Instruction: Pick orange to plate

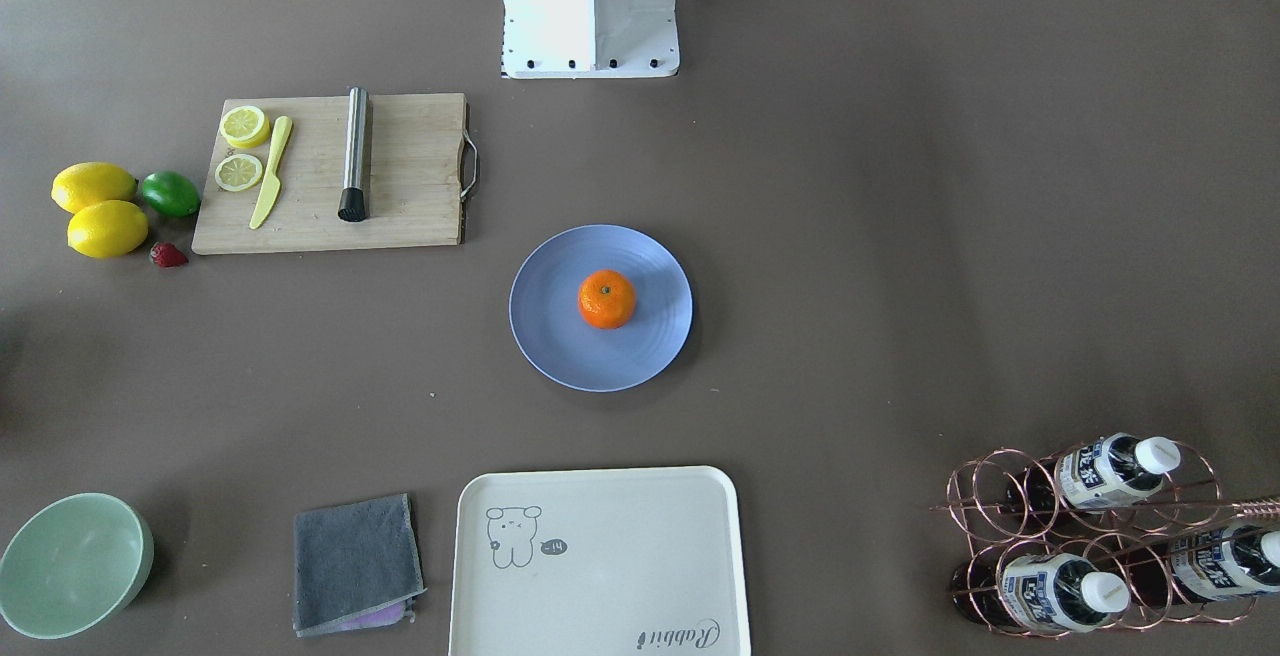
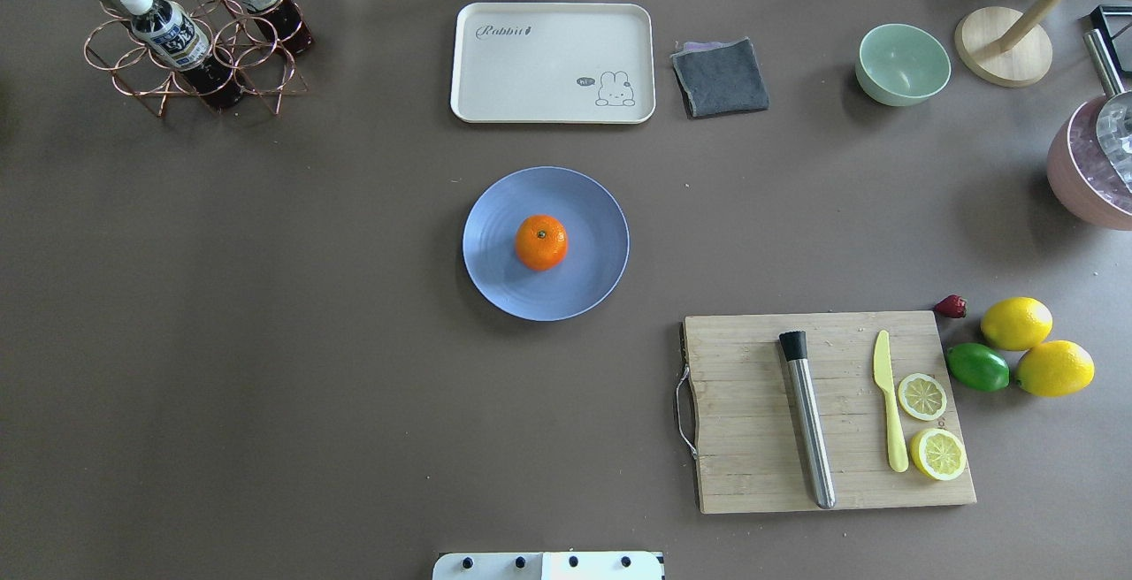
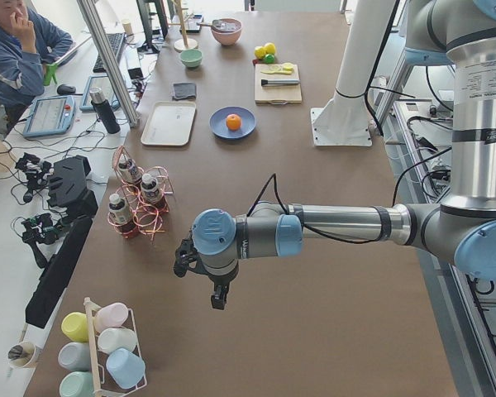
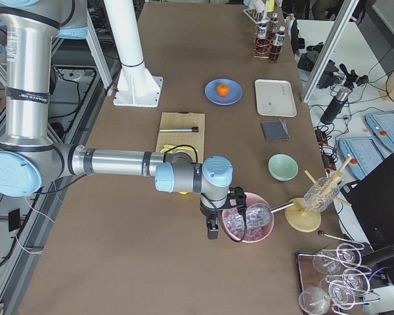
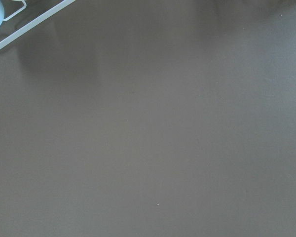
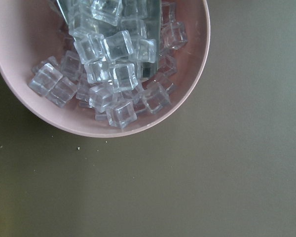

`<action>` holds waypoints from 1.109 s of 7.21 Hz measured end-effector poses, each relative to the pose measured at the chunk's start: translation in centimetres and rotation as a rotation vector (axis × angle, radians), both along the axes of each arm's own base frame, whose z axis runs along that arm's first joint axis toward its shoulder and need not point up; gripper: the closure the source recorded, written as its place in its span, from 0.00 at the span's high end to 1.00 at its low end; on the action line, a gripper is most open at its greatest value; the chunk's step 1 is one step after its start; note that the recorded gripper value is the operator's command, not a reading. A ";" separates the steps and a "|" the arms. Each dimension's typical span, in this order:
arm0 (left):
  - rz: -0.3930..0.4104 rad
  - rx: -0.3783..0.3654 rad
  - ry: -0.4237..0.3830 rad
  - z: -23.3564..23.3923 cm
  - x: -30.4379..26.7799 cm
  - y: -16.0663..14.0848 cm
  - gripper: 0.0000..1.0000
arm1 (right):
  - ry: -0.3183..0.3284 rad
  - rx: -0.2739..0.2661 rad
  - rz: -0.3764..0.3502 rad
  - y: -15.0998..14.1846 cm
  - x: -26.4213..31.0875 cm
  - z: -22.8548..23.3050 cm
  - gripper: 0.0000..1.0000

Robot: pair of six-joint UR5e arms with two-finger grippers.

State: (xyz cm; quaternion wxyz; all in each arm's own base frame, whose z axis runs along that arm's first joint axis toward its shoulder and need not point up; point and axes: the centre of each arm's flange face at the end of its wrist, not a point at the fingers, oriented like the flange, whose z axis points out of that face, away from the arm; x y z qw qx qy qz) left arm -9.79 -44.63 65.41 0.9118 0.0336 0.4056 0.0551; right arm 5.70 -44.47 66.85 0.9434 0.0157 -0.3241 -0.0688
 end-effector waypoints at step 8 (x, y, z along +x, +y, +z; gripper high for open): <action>-0.027 -0.004 0.000 0.1 -1.1 1.1 0.98 | -0.019 0.001 -0.001 0.0 -0.2 -0.2 1.00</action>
